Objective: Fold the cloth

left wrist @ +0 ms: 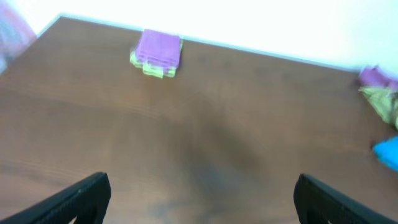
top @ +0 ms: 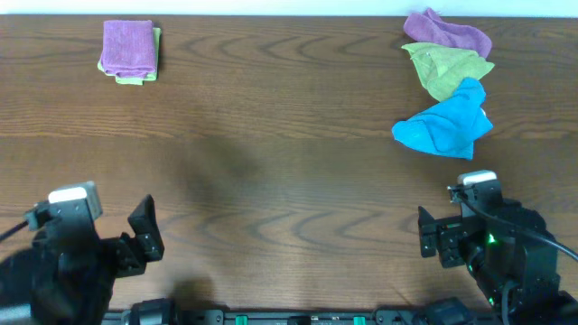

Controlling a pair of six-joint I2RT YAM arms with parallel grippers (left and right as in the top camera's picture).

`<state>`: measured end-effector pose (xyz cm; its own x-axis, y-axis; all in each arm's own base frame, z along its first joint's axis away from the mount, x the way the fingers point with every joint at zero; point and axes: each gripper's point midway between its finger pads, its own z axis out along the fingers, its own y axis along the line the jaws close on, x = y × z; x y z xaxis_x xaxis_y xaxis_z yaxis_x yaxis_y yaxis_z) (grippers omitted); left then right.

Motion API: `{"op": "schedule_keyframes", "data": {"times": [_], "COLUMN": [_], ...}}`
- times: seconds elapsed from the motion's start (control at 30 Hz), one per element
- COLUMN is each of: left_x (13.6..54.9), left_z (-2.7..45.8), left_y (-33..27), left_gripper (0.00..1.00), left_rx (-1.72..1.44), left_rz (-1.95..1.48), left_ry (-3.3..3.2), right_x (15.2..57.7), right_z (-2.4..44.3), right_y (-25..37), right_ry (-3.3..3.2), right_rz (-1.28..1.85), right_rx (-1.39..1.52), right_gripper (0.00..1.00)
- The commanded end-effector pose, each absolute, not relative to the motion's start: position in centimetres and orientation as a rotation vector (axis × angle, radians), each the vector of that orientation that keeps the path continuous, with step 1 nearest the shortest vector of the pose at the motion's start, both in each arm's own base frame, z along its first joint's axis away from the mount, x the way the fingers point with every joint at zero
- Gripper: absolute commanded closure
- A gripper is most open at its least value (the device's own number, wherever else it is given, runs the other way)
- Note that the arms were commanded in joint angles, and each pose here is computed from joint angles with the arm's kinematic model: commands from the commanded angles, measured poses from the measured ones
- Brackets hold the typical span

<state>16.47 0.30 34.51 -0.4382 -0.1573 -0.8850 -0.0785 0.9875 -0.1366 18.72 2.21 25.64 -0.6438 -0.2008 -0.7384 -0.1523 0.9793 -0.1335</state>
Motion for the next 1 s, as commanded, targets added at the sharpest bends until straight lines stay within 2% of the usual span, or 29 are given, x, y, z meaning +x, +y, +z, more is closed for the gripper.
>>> {"op": "schedule_keyframes", "data": {"times": [0.0, 0.23, 0.33, 0.4, 0.53, 0.97], "left_x": [16.9, 20.9, 22.2, 22.8, 22.8, 23.2], "left_z": [34.1, 29.5, 26.7, 24.6, 21.6, 14.6], "left_y": [0.3, -0.4, 0.0, 1.5, 3.8, 4.1], "left_gripper": [0.05, 0.05, 0.05, 0.05, 0.05, 0.05], "left_rx": [-0.07, 0.054, 0.038, -0.094, -0.249, -0.3], "left_rz": [-0.027, -0.002, 0.016, 0.027, 0.086, 0.081], "left_ry": [1.923, 1.741, 1.713, 1.684, 1.66, 1.747], "right_x": [18.7, 18.7, 18.7, 18.7, 18.7, 18.7], "right_z": [25.6, 25.6, 25.6, 25.6, 25.6, 25.6], "right_y": [2.1, 2.1, 2.1, 2.1, 2.1, 2.1], "right_ry": [2.285, 2.285, 2.285, 2.285, 2.285, 2.285], "right_rz": [-0.065, -0.065, -0.065, -0.066, -0.065, -0.065], "right_rx": [-0.217, -0.217, -0.217, -0.217, -0.217, -0.217], "right_gripper": [0.01, 0.01, 0.01, 0.01, 0.01, 0.01]}}
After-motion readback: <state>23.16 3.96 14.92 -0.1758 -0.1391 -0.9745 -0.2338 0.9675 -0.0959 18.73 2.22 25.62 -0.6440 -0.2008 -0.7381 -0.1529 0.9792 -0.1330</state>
